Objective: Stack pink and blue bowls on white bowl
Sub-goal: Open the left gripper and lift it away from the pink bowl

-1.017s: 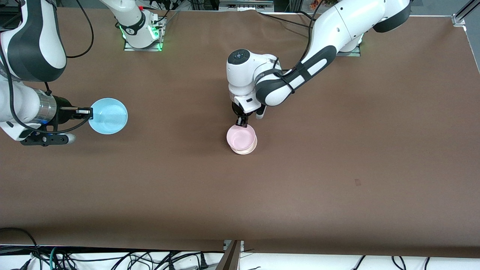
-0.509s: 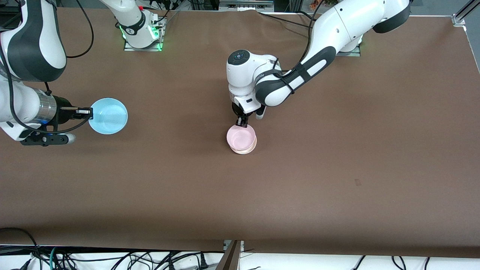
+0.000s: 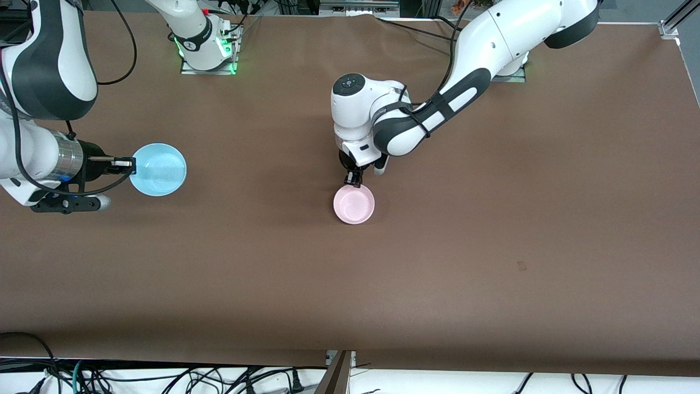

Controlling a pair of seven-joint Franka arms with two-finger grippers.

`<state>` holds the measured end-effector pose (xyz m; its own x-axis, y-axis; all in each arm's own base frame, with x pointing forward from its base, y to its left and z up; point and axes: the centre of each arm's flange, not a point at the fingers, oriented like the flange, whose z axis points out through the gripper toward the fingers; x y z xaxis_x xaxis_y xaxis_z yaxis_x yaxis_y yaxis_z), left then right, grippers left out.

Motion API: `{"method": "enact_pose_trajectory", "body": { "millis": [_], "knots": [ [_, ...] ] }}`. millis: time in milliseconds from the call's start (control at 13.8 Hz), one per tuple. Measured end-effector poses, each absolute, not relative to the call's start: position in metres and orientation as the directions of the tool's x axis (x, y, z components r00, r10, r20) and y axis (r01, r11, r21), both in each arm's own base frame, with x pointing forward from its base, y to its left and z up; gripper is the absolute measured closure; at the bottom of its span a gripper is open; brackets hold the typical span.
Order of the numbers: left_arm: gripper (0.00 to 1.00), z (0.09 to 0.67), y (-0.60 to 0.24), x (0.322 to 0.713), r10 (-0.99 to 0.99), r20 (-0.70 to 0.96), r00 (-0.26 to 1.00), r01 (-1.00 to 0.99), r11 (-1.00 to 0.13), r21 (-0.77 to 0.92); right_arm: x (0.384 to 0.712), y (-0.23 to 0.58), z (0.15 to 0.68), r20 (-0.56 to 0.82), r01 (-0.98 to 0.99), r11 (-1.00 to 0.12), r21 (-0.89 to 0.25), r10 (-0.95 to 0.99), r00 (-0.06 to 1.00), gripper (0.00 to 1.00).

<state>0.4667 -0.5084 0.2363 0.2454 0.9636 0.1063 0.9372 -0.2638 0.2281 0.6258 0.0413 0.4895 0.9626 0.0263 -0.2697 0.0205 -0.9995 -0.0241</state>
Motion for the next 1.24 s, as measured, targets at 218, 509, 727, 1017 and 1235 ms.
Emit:
{"method": "enact_pose_trajectory", "body": {
  "millis": [218, 509, 727, 1017, 1235],
  "knots": [
    [0.81, 0.240, -0.511, 0.466, 0.964, 0.098, 0.248, 0.936, -0.265, 0.233, 0.626, 0.041, 0.489, -0.270, 0.021, -0.999, -0.024, 0.026, 0.963, 0.98],
    [0.67, 0.263, -0.521, 0.463, 0.964, 0.069, 0.258, 0.929, -0.267, 0.256, 0.626, 0.044, 0.489, -0.271, 0.013, -0.999, -0.032, 0.021, 0.962, 0.98],
    [0.69, 0.293, -0.524, 0.467, 0.966, 0.062, 0.250, 0.932, -0.257, 0.254, 0.628, 0.056, 0.486, -0.268, -0.037, -0.997, -0.061, -0.020, 0.963, 0.98],
    [0.70, 0.360, -0.505, 0.500, 0.961, 0.045, 0.273, 0.941, -0.276, 0.194, 0.639, 0.107, 0.466, -0.236, -0.104, -0.990, -0.095, -0.079, 0.969, 0.98],
    [0.71, 0.414, -0.469, 0.520, 0.928, 0.046, 0.370, 0.923, -0.372, 0.095, 0.645, 0.153, 0.449, -0.206, -0.153, -0.983, -0.098, -0.130, 0.970, 0.98]
  ]
}}
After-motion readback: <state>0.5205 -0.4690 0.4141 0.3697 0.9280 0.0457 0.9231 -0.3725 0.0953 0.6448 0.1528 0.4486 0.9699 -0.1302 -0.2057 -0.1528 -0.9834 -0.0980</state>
